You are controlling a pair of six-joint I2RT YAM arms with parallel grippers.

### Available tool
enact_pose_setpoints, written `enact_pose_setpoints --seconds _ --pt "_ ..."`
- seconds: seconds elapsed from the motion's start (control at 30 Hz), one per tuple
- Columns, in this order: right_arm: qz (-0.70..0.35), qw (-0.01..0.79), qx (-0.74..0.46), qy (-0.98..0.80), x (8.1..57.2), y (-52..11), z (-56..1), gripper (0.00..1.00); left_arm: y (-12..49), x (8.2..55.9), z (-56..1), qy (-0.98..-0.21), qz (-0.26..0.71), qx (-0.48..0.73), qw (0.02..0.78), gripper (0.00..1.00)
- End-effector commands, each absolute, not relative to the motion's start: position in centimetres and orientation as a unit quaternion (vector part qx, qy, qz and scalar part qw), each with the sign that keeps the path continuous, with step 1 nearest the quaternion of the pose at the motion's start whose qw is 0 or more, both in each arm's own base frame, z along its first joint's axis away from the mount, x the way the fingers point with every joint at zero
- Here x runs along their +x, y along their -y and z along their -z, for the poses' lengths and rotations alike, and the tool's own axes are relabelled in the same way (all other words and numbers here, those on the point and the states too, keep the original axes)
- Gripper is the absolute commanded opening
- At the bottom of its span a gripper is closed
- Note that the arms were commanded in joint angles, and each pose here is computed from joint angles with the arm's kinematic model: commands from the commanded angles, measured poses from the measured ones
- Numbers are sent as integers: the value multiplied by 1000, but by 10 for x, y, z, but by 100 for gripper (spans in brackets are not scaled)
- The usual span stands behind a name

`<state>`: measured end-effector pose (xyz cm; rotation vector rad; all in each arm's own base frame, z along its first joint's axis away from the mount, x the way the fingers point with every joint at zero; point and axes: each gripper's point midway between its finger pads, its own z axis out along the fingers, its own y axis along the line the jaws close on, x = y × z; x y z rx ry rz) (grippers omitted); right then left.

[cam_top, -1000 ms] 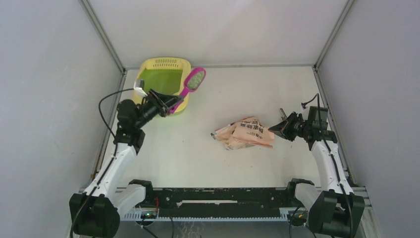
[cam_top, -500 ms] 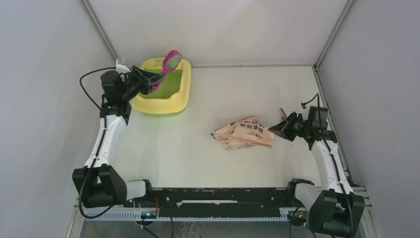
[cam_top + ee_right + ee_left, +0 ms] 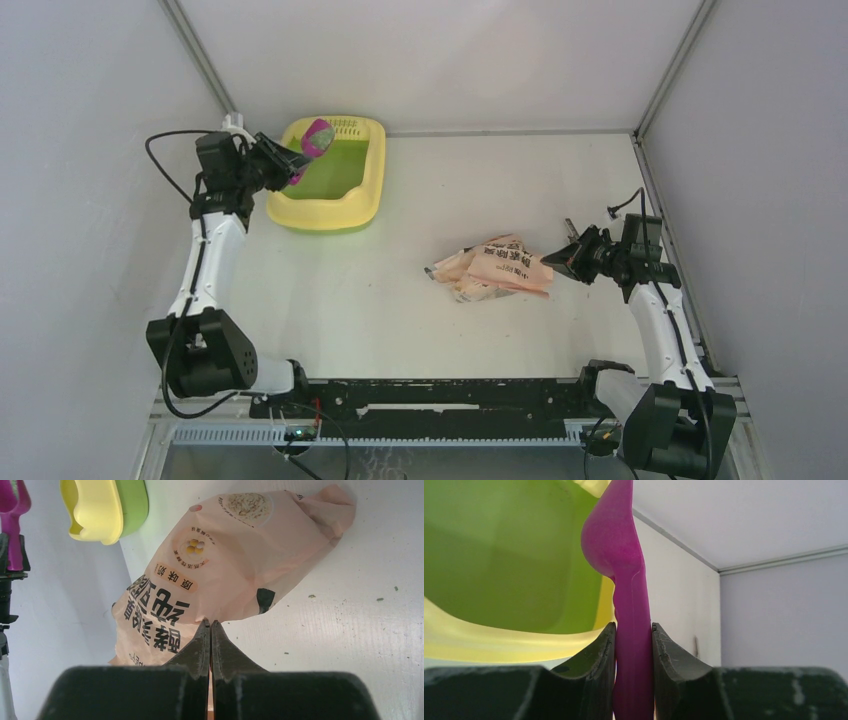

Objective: Fill the litter box with clean litter
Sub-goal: Pour the cat litter into the litter box.

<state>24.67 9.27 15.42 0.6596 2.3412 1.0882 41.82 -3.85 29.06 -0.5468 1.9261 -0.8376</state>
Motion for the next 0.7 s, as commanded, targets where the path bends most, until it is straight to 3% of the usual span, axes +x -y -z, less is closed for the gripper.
enact_pose_setpoints --seconds 0.0,0.67 --pt "-405 259 217 -850 253 -94 -163 0 23 429 -308 -786 299 -187 507 0" --pt "-413 255 219 -846 257 -96 -160 0 26 454 -263 -853 159 -123 481 0"
